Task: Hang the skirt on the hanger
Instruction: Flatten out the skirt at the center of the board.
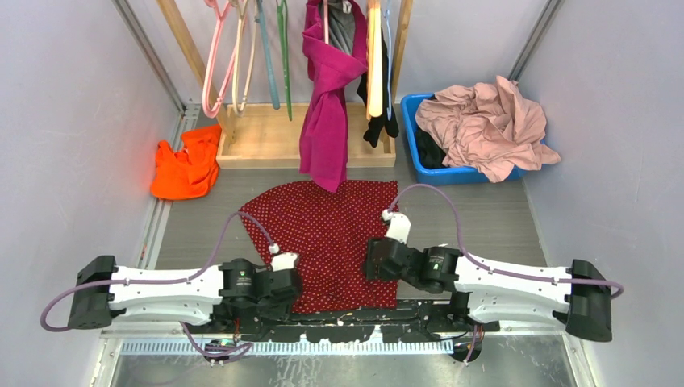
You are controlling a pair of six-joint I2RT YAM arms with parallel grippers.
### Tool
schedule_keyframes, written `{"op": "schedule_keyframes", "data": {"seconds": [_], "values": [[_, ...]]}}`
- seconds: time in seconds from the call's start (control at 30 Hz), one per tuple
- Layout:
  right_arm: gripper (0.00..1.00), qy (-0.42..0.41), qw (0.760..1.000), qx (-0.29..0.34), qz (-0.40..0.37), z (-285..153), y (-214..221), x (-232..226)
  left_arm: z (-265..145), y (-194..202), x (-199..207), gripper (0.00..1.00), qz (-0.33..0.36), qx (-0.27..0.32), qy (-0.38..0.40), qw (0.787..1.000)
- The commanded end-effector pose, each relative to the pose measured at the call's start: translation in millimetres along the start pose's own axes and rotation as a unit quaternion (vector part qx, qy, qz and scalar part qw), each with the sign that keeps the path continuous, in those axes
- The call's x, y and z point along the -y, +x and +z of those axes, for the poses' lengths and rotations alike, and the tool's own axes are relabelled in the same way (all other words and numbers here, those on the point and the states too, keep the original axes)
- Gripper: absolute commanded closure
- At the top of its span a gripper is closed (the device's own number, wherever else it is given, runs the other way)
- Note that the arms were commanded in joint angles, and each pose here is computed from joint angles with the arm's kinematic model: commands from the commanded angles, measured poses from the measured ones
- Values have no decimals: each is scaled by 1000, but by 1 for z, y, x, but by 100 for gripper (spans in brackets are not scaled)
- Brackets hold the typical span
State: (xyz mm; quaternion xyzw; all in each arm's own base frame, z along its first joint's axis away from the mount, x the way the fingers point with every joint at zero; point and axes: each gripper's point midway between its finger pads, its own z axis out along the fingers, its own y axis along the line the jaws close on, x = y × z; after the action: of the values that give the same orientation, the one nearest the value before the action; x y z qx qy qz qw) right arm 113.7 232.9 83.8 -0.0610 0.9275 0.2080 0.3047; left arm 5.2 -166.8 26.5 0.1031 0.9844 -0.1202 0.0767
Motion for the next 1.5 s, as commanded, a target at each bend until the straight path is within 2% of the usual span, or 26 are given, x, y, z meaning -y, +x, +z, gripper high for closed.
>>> {"op": "schedule_keyframes", "data": {"seconds": [0.0, 0.2, 0.33, 0.53, 0.6, 0.83, 0.9, 1.2, 1.37, 1.47], "values": [[36, 47, 996, 25, 77, -1, -11, 32, -42, -26, 27, 66, -5, 58, 41, 997], [33, 99, 986, 43, 124, -3, -6, 65, -65, -36, 10, 61, -22, 95, 35, 995], [32, 109, 980, 51, 160, 7, -1, 75, -57, -36, -11, 57, -49, 106, 19, 993], [30, 114, 973, 45, 195, 27, 7, 83, -30, -30, -17, 55, -69, 83, 14, 994], [36, 108, 972, 42, 203, 34, 8, 83, -24, -31, -19, 55, -71, 81, 8, 994], [80, 107, 968, 39, 225, 55, -8, 95, -26, -37, -15, 55, -67, 85, 12, 994], [85, 102, 967, 27, 232, 59, -14, 97, -30, -39, -17, 54, -67, 89, 12, 994], [87, 132, 951, 48, 274, 61, -59, 140, -42, -41, -25, 55, -72, 106, 19, 992], [78, 137, 947, 51, 285, 60, -73, 154, -44, -45, -24, 55, -70, 111, 18, 991], [78, 138, 945, 57, 290, 57, -82, 164, -48, -51, -21, 55, -68, 120, 15, 990]]}}
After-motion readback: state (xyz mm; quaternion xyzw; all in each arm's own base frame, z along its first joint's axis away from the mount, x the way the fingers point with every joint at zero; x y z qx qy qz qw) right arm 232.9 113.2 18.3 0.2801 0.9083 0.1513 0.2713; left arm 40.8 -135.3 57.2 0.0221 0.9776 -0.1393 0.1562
